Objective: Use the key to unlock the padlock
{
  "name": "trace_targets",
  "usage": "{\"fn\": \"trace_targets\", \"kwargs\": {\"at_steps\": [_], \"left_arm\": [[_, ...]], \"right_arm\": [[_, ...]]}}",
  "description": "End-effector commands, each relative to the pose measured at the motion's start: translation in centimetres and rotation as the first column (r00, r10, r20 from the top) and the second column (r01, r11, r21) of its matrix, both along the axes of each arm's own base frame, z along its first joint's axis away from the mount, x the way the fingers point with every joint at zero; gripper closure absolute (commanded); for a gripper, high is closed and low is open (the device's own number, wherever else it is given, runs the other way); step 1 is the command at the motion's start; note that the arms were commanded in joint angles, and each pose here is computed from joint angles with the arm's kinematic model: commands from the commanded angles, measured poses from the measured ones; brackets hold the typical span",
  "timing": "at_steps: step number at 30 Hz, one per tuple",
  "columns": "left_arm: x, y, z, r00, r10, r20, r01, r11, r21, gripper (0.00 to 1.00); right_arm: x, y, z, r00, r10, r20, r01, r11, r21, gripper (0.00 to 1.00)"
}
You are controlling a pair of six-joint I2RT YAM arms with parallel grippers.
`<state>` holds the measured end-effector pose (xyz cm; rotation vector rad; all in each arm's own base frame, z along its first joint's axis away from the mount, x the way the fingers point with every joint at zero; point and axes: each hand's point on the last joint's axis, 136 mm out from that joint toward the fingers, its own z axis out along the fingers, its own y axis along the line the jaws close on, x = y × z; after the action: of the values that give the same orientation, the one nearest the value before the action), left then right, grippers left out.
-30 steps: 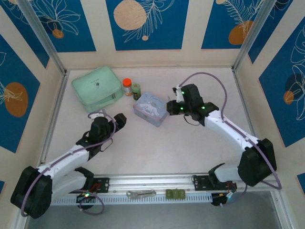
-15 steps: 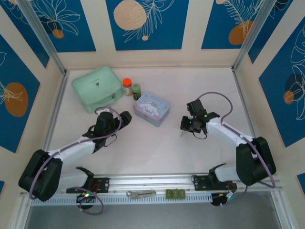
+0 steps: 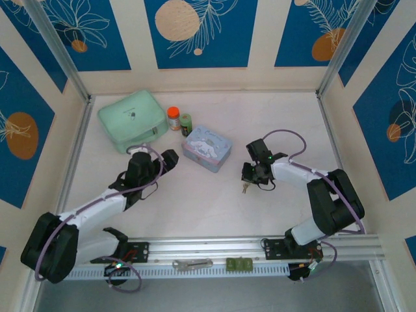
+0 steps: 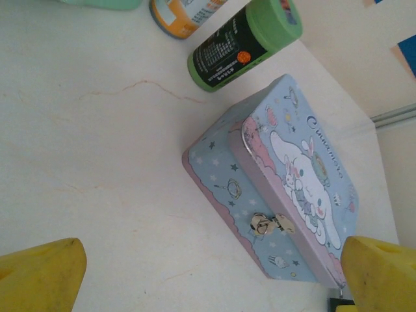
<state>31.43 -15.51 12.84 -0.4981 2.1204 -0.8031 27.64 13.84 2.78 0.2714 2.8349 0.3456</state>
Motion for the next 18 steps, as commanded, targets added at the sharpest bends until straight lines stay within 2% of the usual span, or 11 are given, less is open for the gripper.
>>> {"fn": "trace_targets", "kwargs": {"at_steps": [1,7,12,15,18], "left_arm": [[-0.5,1.4,-0.9,0.999,0.037,-0.014,-0.036,0.998,0.047,0.0],[0.0,1.9,-0.4,0.999,0.041,0.008,-0.042,0.997,0.071,0.0],[1.3,3.8,1.4,0.998,0.042,0.054,-0.05,0.986,0.158,0.0],[2.3,5.7,3.1,0.996,0.036,0.078,-0.055,0.965,0.256,0.0],[3.0,7.9,4.2,0.995,0.038,0.096,-0.073,0.916,0.395,0.0]], "right_arm": [[1.0,0.5,1.0,0.999,-0.011,0.047,0.011,1.0,0.017,0.81],[2.1,0.5,3.4,0.992,-0.002,0.124,0.0,1.0,0.018,0.56],[3.9,-1.3,6.9,0.97,-0.002,0.245,0.005,1.0,-0.009,0.36],[5.5,-4.3,8.8,0.947,-0.03,0.319,0.051,0.997,-0.057,0.32],[7.2,-8.8,9.5,0.924,-0.099,0.368,0.147,0.984,-0.105,0.31]]}}
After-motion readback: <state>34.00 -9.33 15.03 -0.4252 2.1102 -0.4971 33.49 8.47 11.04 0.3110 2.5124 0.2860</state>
